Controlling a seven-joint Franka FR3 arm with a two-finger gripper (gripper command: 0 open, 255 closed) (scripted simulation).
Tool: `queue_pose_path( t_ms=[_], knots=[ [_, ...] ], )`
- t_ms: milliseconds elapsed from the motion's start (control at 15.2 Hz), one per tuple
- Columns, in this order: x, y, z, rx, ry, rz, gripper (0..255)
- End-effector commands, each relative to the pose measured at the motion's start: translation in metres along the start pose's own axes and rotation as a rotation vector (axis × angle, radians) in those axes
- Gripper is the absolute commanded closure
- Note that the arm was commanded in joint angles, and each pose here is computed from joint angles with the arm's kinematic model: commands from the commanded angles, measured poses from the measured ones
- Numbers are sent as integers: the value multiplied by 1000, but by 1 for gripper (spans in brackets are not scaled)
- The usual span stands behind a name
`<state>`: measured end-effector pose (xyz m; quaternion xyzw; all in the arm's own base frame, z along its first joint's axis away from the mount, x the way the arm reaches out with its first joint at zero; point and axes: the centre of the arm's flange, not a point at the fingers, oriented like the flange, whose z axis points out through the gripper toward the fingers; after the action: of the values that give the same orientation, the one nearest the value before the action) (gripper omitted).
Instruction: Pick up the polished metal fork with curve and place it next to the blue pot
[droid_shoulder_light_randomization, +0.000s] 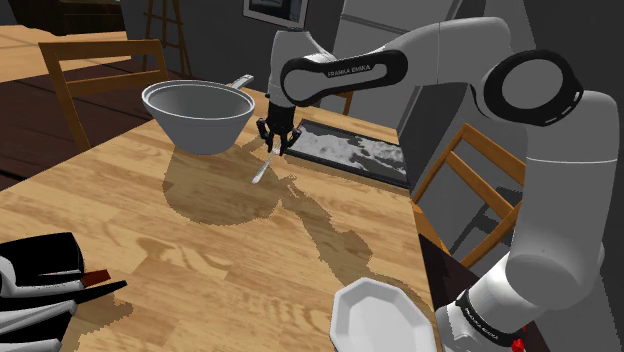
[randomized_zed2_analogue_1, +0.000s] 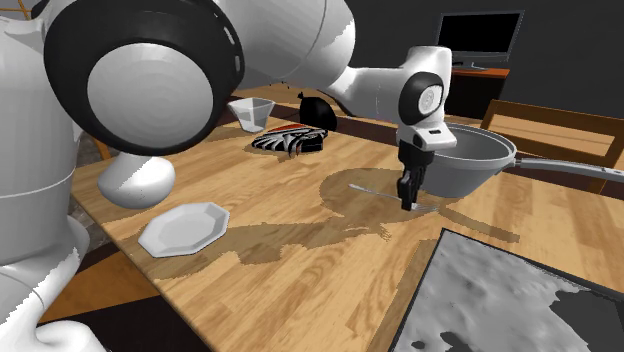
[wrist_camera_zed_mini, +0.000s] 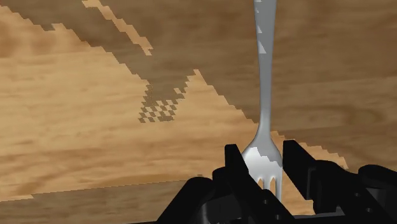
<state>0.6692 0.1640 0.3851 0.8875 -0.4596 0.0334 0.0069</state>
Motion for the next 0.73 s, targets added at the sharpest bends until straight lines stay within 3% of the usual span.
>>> queue_pose_path(
  t_ms=[0, 396, 660],
  knots=[
    [-1, 0, 11, 1, 0, 0, 255],
    [-3, 1, 44, 1, 0, 0, 255],
    [-3, 1, 44, 1, 0, 0, 255]
  ],
)
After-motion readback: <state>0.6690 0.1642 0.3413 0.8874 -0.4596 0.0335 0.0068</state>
